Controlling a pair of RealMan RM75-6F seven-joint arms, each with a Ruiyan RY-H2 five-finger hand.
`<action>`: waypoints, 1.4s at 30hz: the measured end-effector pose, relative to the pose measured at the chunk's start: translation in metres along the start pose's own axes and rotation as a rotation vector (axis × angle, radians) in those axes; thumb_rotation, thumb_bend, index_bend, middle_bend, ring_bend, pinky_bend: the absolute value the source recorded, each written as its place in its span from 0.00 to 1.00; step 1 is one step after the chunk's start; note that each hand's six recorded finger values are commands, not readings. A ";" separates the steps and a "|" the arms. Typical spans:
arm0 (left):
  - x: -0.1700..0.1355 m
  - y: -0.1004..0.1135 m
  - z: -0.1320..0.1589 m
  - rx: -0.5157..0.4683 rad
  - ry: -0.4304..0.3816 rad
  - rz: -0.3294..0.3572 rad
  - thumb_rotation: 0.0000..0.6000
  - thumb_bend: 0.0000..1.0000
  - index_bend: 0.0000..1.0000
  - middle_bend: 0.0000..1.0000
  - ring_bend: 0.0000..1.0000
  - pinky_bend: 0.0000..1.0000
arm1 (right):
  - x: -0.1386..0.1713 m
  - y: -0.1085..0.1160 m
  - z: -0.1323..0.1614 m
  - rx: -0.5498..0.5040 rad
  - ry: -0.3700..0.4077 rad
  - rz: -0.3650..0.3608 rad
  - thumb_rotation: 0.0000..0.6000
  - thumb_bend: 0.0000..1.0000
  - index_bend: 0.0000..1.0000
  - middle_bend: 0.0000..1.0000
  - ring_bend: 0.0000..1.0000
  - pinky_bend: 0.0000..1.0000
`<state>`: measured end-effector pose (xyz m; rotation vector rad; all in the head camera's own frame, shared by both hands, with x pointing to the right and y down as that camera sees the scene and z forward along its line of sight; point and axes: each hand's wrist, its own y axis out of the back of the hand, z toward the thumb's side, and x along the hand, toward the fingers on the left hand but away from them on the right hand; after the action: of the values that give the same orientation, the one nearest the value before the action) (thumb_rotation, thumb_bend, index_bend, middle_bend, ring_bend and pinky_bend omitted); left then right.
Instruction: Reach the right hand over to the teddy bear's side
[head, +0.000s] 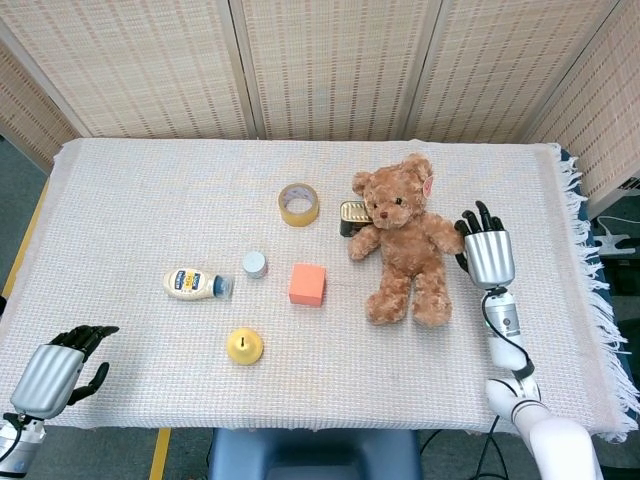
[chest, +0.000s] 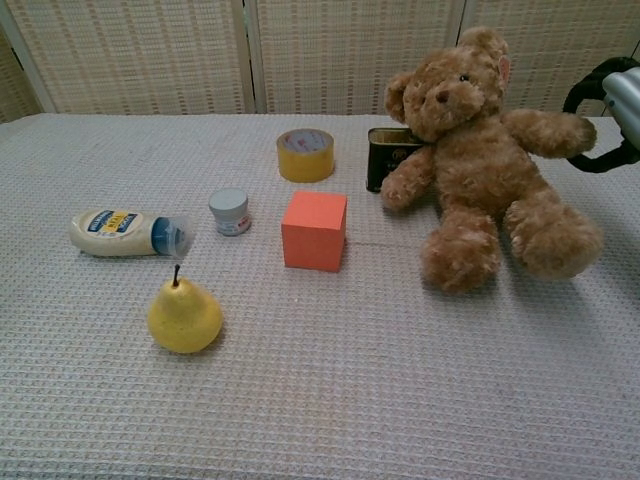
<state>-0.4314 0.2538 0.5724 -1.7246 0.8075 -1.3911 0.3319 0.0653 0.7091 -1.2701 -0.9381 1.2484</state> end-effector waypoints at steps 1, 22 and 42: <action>0.000 0.000 0.000 0.001 0.000 0.000 1.00 0.44 0.24 0.30 0.26 0.43 | 0.001 0.000 0.000 0.000 0.001 0.000 1.00 0.15 0.40 0.31 0.14 0.40; -0.001 0.001 0.001 -0.001 -0.006 0.002 1.00 0.44 0.24 0.30 0.26 0.43 | -0.009 0.010 0.000 0.021 -0.022 -0.057 1.00 0.15 0.61 0.37 0.20 0.49; -0.001 0.001 0.001 -0.002 -0.007 0.002 1.00 0.44 0.23 0.30 0.27 0.43 | -0.009 0.011 -0.006 0.019 -0.043 -0.058 1.00 0.15 0.60 0.37 0.20 0.49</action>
<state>-0.4304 0.2545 0.5711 -1.7287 0.8069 -1.3821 0.3352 0.0545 0.6992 -1.1970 -0.9845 1.2404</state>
